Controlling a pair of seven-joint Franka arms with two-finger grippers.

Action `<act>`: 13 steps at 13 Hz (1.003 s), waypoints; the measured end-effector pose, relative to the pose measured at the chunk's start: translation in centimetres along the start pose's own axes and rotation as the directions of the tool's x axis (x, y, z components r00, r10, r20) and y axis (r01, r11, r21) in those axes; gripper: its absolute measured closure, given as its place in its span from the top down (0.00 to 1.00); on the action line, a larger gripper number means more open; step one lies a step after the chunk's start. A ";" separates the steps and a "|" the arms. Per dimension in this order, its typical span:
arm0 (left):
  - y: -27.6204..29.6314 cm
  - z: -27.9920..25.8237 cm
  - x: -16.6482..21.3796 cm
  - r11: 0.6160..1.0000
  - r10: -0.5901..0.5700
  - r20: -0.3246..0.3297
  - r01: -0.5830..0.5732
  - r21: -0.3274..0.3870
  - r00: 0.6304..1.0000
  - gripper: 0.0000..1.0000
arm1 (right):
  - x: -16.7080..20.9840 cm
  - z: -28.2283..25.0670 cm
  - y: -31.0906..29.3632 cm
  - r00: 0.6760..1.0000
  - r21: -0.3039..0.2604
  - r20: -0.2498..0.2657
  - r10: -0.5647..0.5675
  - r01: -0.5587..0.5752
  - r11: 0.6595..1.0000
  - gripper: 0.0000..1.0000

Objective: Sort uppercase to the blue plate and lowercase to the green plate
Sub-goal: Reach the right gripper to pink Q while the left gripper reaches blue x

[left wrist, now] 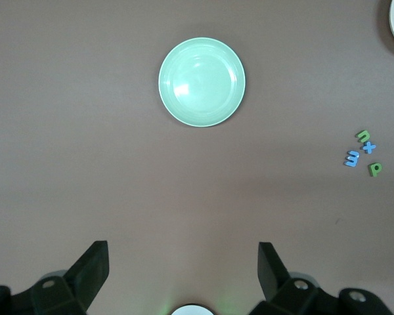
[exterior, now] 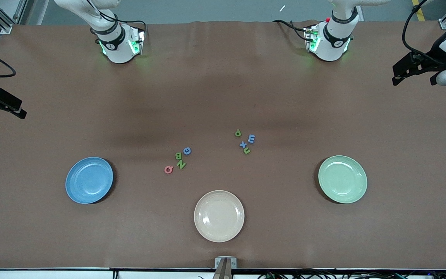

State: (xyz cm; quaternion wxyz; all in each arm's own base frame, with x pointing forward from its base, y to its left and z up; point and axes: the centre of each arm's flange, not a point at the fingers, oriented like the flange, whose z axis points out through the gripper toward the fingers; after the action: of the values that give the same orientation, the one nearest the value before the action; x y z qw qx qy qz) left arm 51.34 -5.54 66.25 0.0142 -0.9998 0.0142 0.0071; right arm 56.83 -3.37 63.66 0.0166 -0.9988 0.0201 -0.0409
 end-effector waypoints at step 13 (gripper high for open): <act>7.8 8.4 5.9 0.997 -0.069 0.027 0.069 -0.016 0.997 1.00 | 0.4 1.1 -0.2 1.000 0.001 0.021 -0.002 0.002 1.000 1.00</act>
State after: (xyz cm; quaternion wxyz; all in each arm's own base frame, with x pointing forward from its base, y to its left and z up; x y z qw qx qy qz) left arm 56.92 -13.29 57.57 0.0059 -0.9996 -0.0206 0.0201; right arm 57.31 -3.18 62.60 0.0173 -0.9992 0.0187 -0.0306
